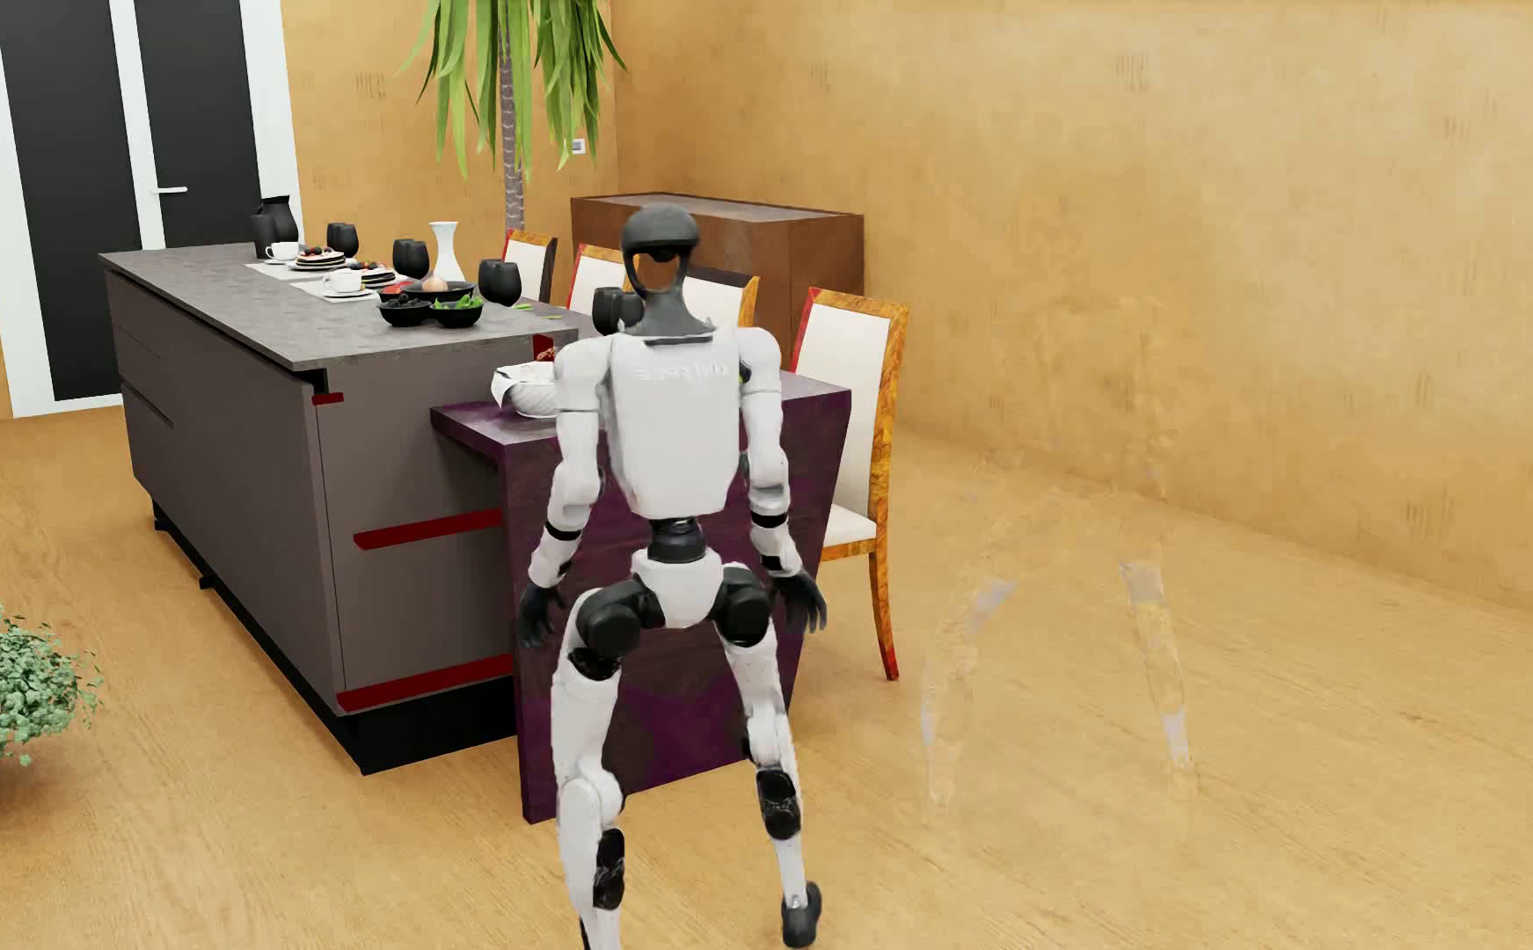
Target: Head to the chair
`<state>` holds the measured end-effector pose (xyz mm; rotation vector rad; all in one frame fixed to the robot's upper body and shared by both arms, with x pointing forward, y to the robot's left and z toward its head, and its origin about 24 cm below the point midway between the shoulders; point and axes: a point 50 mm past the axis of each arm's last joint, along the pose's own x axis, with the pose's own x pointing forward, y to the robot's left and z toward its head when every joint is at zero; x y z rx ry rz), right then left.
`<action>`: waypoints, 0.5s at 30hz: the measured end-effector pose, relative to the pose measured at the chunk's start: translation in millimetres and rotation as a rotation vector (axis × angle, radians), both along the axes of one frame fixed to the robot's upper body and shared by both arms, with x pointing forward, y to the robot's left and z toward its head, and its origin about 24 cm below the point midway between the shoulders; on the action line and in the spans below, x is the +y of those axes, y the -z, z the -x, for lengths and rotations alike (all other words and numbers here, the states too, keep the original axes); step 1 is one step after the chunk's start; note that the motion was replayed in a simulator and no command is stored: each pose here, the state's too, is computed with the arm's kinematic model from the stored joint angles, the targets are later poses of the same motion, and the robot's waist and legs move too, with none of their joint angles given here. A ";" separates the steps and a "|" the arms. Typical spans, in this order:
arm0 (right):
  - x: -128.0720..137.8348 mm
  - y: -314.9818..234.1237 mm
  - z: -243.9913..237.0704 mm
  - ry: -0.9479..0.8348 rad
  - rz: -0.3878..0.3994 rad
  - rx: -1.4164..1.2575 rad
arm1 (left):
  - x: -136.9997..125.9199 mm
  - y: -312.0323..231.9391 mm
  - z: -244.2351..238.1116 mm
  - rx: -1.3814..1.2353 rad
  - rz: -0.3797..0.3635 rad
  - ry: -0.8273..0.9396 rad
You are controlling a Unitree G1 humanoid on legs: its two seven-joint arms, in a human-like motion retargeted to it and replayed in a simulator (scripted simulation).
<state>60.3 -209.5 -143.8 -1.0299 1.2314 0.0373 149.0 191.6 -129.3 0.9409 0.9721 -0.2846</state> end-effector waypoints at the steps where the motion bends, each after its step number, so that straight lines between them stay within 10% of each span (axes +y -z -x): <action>1: -1.4 0.0 1.4 0.009 0.013 0.004 | 1.1 -1.1 0.1 -0.008 -0.001 -0.010; 8: 19.0 2.9 -36.8 -0.131 -0.021 -0.032 | 33.0 2.4 44.4 0.061 -0.065 -0.079; 15: 36.7 -36.9 -141.4 -0.527 -0.031 -0.211 | -2.0 22.1 119.1 0.271 0.045 -0.163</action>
